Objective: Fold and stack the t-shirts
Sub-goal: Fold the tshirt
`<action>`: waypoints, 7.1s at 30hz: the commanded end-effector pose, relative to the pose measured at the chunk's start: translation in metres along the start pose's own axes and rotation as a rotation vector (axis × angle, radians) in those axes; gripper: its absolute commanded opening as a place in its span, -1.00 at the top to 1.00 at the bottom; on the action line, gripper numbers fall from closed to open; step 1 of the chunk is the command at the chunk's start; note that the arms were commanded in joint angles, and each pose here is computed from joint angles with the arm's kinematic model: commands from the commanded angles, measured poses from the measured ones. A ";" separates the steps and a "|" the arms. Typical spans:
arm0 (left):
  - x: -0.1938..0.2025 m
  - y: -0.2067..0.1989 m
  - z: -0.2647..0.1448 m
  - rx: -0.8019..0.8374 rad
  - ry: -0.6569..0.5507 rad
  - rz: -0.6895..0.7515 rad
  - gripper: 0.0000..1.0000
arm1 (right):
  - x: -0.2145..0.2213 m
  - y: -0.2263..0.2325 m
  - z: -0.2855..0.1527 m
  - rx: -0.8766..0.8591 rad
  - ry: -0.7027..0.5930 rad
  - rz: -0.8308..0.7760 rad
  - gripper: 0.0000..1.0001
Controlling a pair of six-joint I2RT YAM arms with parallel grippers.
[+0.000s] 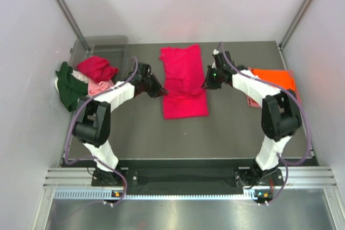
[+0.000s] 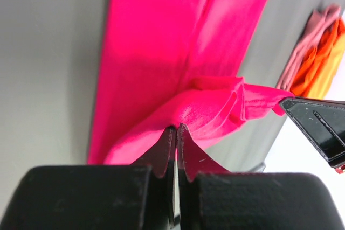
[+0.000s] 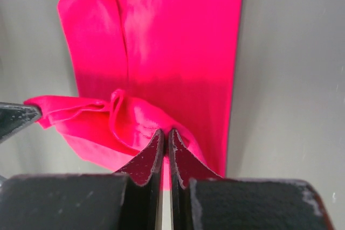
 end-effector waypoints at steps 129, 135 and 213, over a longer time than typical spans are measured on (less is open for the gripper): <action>0.065 0.075 0.020 -0.103 0.025 0.406 1.00 | 0.073 -0.062 0.023 -0.241 0.012 -0.050 1.00; 0.059 0.040 -0.010 -0.019 0.022 0.414 1.00 | 0.064 -0.049 -0.008 -0.254 -0.016 -0.063 1.00; -0.107 -0.012 0.015 0.091 -0.050 0.200 -0.87 | -0.110 -0.020 0.004 -0.236 -0.200 -0.059 -0.67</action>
Point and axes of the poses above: each gripper's point midway between its finger pads, its own z axis out along the fingers, its own y axis along the line the jaws close on, x = y × z, the point moved 6 cm from there along -z, back along the fingers, and after that the axes turned 4 degrees about z, right-handed, at the moved point
